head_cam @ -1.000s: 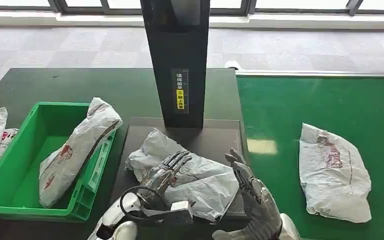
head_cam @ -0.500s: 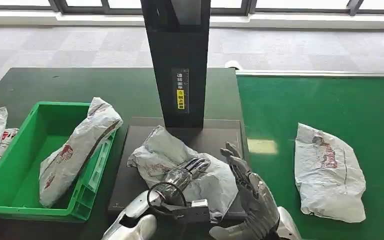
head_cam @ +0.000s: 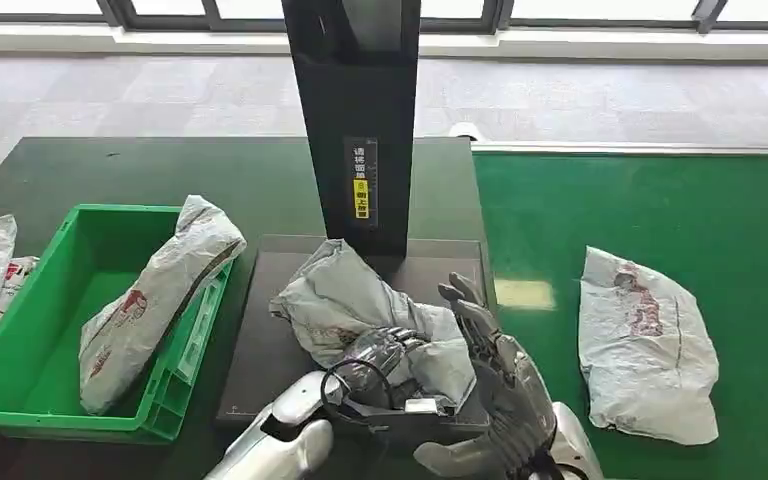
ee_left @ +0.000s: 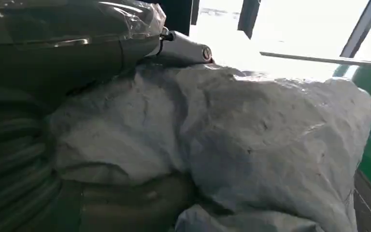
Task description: Moved the parcel from conveyor to table for the left to box.
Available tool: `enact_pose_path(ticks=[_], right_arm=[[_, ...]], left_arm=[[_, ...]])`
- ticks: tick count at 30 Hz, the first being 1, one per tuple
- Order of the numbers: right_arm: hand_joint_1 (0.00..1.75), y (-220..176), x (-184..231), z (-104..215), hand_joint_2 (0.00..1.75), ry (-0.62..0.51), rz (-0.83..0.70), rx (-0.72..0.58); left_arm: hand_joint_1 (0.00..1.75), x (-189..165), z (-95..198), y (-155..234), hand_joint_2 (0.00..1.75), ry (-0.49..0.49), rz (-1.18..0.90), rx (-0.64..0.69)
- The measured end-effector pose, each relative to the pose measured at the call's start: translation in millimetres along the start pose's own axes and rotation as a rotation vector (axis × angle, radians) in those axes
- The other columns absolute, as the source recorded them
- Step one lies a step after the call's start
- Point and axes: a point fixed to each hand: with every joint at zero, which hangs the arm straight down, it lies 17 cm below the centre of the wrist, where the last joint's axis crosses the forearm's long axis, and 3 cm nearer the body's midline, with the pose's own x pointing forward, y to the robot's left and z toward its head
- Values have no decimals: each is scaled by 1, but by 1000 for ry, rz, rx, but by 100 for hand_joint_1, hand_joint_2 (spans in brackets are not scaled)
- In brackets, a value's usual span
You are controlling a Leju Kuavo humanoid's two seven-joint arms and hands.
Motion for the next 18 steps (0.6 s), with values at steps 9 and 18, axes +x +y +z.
enact_pose_path(ticks=[9, 18], right_arm=[[0, -3, -1, -1, 175, -1, 3, -5], [0, -3, -2, 0, 175, 2, -2, -3]], left_arm=[[175, -2, -2, 2, 175, 3, -4, -2], [175, -5, -2, 11, 175, 22, -11, 35]])
